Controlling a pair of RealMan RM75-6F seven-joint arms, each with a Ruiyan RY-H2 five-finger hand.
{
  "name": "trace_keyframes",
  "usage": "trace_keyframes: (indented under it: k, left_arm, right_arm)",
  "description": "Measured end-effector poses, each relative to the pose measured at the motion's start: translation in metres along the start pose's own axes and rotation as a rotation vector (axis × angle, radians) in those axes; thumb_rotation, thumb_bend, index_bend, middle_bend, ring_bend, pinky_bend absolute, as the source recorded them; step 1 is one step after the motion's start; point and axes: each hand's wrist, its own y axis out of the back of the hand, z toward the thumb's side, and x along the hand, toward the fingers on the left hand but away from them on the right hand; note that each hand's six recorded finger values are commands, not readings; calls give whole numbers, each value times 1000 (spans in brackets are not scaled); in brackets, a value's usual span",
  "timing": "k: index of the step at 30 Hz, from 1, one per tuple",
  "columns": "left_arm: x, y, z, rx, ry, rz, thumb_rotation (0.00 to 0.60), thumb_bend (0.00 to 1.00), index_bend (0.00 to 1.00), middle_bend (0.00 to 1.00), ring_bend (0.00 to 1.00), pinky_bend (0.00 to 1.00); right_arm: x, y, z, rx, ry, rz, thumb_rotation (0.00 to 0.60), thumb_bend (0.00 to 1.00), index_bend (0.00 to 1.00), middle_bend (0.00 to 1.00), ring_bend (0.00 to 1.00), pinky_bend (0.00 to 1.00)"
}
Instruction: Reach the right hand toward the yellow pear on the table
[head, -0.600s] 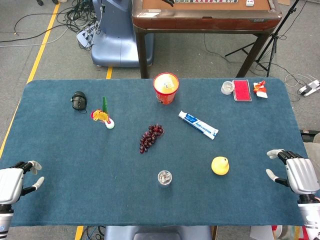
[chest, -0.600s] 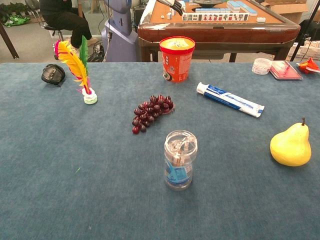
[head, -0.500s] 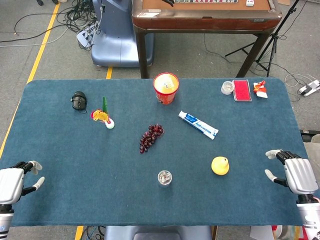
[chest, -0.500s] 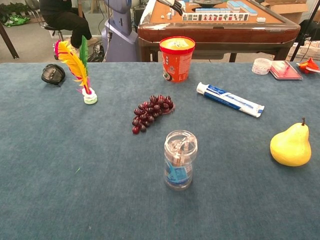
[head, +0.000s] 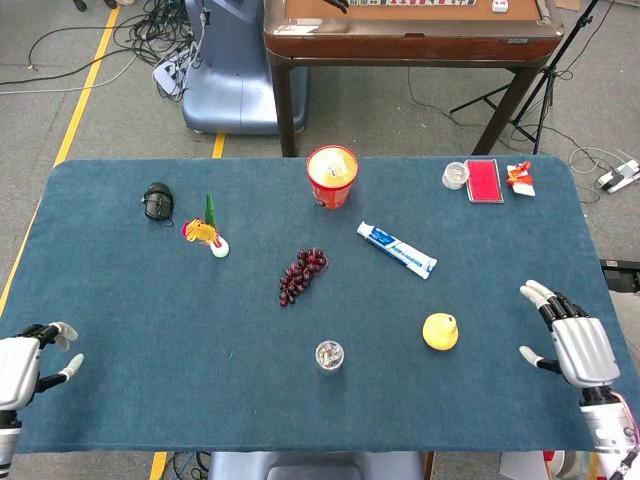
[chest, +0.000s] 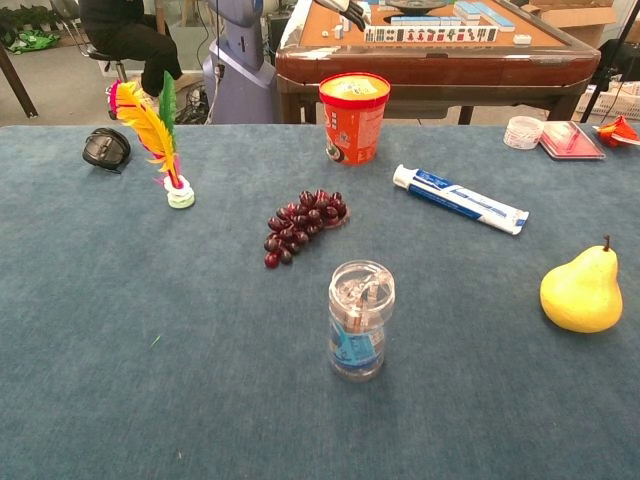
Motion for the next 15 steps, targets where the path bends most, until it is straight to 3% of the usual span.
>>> trace_keyframes:
  k: [1,3,6,9,15]
  left_arm:
    - [0,1,0,-2,0,4,600,259,492,573,491,663]
    - [-1,3,-1,-7,2,10,600,259,492,573,490,663]
    - [-3,6,-3,-13,10,16,600,259,492,573,490,663]
    - [-3,7,-3,-13,12,16,600,259,492,573,491,664]
    - [-3,5,-4,-8,16,5,600,259,492,573,491,663]
  right_arm:
    - [-1,0,0,12,-4,-4,600,0,190,319,248,430]
    - [-4,0,1,31,-16,-30,600,0,454,611,535,655]
    - [-9,-1,0,40,-25,-63,600,0,828,926,864,920]
    - [-14,-4,-1,49,-28,-81,600,0,984,1000,986,998]
    - [-27,-17,2,45,-20,-52,600,0,1000,1000,1000,1000]
